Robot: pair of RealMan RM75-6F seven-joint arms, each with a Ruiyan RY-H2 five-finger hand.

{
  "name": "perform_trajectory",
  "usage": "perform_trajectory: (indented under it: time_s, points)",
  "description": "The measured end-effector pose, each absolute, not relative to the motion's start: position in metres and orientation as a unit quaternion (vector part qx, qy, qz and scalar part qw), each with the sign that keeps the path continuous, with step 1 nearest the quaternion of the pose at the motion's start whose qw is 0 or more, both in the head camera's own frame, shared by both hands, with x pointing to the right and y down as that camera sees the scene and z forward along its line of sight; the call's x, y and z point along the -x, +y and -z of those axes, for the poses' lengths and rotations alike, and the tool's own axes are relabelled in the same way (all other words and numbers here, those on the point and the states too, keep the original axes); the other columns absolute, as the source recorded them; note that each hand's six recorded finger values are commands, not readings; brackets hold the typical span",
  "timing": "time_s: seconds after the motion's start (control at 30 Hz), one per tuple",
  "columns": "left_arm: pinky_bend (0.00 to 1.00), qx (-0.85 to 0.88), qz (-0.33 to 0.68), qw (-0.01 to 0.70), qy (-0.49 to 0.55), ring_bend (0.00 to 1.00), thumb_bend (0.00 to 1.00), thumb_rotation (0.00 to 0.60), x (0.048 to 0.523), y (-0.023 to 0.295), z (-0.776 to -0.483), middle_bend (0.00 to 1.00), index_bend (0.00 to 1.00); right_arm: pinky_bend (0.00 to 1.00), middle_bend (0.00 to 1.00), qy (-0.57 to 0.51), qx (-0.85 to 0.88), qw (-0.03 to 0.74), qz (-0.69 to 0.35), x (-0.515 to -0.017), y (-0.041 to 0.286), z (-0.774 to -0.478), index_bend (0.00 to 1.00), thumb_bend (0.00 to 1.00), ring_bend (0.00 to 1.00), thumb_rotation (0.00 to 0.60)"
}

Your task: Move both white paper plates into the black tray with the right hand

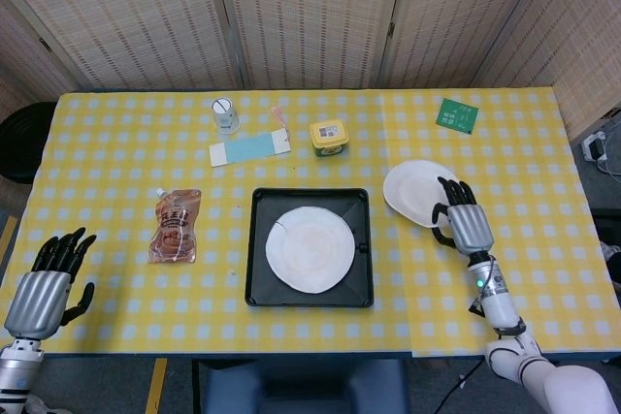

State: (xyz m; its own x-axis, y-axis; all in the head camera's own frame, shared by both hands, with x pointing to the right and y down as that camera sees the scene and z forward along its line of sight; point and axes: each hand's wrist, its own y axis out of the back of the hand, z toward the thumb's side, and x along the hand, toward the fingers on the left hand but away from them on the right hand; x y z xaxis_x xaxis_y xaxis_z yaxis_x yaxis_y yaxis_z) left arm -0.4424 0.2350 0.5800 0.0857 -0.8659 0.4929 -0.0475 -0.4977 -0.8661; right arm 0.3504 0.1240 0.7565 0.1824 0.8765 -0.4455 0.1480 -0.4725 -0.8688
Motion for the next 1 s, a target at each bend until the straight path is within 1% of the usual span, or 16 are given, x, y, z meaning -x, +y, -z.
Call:
perform_trajectory:
  time_s: [0.07, 0.23, 0.4, 0.5, 0.73, 1.0]
  points:
    - [0.0, 0.645, 0.577, 0.355, 0.353, 0.0, 0.55, 0.6, 0.442, 0.235, -0.58, 0.0, 0.0, 0.0, 0.08, -0.388, 0.683, 0.362, -0.503, -0.351, 0.122, -0.746, 0.65, 0.46, 0.04, 0.6]
    - [0.0, 0.647, 0.577, 0.355, 0.351, 0.0, 0.55, 0.6, 0.441, 0.235, -0.582, 0.0, 0.0, 0.0, 0.08, -0.427, 0.678, 0.394, -0.451, -0.353, 0.124, -0.707, 0.65, 0.46, 0.04, 0.6]
    - [0.0, 0.646, 0.58, 0.352, 0.35, 0.0, 0.55, 0.6, 0.442, 0.234, -0.584, 0.0, 0.0, 0.0, 0.08, -0.452, 0.676, 0.425, -0.397, -0.347, 0.135, -0.668, 0.65, 0.46, 0.05, 0.6]
    - [0.0, 0.647, 0.578, 0.353, 0.351, 0.0, 0.55, 0.6, 0.441, 0.234, -0.583, 0.0, 0.0, 0.0, 0.08, -0.446, 0.684, 0.438, -0.376, -0.337, 0.143, -0.654, 0.65, 0.46, 0.05, 0.6]
    - [0.0, 0.649, 0.57, 0.357, 0.356, 0.0, 0.55, 0.6, 0.439, 0.234, -0.58, 0.0, 0.0, 0.0, 0.08, -0.413, 0.716, 0.449, -0.34, -0.303, 0.159, -0.644, 0.65, 0.46, 0.05, 0.6]
    - [0.0, 0.642, 0.569, 0.356, 0.37, 0.0, 0.55, 0.6, 0.446, 0.232, -0.572, 0.0, 0.0, 0.0, 0.08, -0.357, 0.764, 0.444, -0.304, -0.236, 0.166, -0.658, 0.65, 0.46, 0.05, 0.6]
